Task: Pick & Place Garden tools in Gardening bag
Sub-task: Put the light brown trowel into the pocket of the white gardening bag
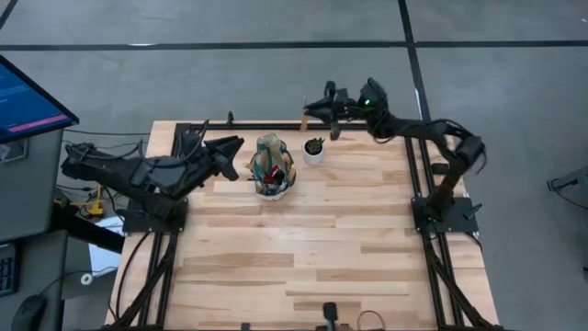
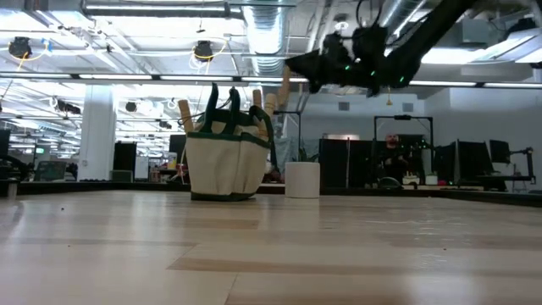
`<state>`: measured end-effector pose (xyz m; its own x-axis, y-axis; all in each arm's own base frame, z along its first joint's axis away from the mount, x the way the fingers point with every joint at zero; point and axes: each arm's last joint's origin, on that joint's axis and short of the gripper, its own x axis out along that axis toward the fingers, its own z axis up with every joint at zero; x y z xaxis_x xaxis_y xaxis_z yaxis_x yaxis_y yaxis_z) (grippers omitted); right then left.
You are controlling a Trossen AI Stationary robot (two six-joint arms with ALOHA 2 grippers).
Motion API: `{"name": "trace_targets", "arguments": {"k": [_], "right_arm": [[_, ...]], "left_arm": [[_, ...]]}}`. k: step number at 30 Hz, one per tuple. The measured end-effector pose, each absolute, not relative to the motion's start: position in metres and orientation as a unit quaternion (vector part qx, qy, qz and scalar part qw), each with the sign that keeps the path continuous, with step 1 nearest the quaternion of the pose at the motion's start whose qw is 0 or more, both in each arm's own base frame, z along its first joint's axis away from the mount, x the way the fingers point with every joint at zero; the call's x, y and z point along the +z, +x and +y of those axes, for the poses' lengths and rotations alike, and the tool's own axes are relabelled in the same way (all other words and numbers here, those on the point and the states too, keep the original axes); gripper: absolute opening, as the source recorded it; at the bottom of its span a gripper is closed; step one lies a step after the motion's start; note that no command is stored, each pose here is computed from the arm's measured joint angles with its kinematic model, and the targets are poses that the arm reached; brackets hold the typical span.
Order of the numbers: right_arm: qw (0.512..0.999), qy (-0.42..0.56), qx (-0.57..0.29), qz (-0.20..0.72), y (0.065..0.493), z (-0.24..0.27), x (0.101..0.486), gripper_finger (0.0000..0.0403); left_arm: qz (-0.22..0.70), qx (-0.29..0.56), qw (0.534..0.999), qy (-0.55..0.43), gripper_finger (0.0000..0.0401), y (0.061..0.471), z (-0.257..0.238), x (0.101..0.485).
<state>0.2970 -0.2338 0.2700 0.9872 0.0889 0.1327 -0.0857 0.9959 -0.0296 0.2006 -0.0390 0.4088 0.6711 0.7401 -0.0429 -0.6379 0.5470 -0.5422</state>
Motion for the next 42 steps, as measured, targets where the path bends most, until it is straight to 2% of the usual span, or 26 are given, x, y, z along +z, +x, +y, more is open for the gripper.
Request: {"name": "trace_targets", "arguments": {"k": [5, 15, 24, 30, 42], "right_arm": [[0.992, 0.014, 0.080, -0.099, 0.325, -0.234, 0.242, 0.0039], [0.990, 0.039, 0.099, -0.094, 0.361, -0.242, 0.216, 0.0039], [0.989, 0.073, 0.088, -0.090, 0.365, -0.252, 0.209, 0.0039], [0.990, 0.115, 0.017, -0.083, 0.360, -0.265, 0.201, 0.0039], [0.984, 0.166, 0.032, -0.052, 0.376, -0.247, 0.192, 0.0039]], "left_arm": [[-0.103, 0.411, 0.866, -0.267, 0.0117, 0.202, -0.031, 0.409], [-0.108, 0.416, 0.862, -0.269, 0.0117, 0.203, -0.028, 0.410], [-0.108, 0.416, 0.862, -0.269, 0.0117, 0.202, -0.028, 0.410], [-0.108, 0.415, 0.862, -0.269, 0.0117, 0.202, -0.028, 0.410], [-0.108, 0.412, 0.864, -0.270, 0.0117, 0.203, -0.028, 0.410]]}}
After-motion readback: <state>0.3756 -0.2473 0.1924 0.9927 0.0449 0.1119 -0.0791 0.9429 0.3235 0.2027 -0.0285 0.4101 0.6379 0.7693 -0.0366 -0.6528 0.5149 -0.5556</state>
